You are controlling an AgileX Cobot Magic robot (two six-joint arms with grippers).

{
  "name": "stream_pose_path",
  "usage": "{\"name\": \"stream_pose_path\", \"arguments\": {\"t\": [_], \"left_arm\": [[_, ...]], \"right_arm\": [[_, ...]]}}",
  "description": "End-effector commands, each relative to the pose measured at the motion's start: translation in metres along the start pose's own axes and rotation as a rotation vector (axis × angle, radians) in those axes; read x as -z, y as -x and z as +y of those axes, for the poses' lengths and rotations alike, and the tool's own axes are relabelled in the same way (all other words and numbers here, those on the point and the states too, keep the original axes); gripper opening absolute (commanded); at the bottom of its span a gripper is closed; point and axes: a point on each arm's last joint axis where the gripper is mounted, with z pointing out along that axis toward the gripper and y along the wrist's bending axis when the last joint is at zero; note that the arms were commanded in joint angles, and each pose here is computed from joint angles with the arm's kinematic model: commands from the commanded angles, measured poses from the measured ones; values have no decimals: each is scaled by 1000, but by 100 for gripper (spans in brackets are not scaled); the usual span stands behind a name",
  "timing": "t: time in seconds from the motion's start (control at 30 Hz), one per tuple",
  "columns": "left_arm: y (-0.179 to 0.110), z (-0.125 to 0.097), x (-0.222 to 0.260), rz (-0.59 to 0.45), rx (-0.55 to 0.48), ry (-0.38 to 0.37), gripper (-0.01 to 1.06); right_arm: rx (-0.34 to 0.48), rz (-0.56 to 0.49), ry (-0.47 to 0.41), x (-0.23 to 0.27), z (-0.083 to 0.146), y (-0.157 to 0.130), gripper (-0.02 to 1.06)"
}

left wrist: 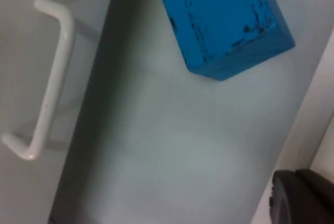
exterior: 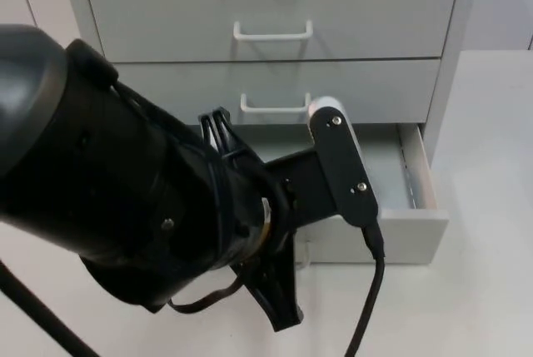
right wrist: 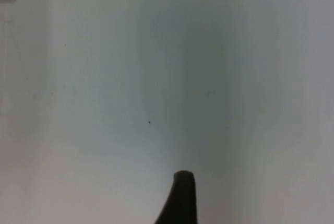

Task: Open the drawer with the left hand, place the block into the drawer with the right hand, then close the drawer with the left hand.

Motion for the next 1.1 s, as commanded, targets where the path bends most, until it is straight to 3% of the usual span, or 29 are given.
{"name": "stream_pose_path", "arguments": {"t": [0.0,0.33,0.5,0.6,0.8,1.07], "left_arm": [[-6,10,-10,42,33,69,0],[-2,7,-4,27,70,41,0],[3,0,-1,2,32,29,0],[2,3,-2,7,25,57,0],[4,16,-9,38,43,186,0],[-1,36,-31,85,105,222,0]], "right_arm": [[-2,-22,5,2,0,1,70],[-9,-21,12,2,1,1,70],[-23,-20,26,2,2,1,70],[-23,-20,26,2,2,1,70],[-23,-20,26,2,2,1,70],[-23,-22,26,2,2,1,70]]}}
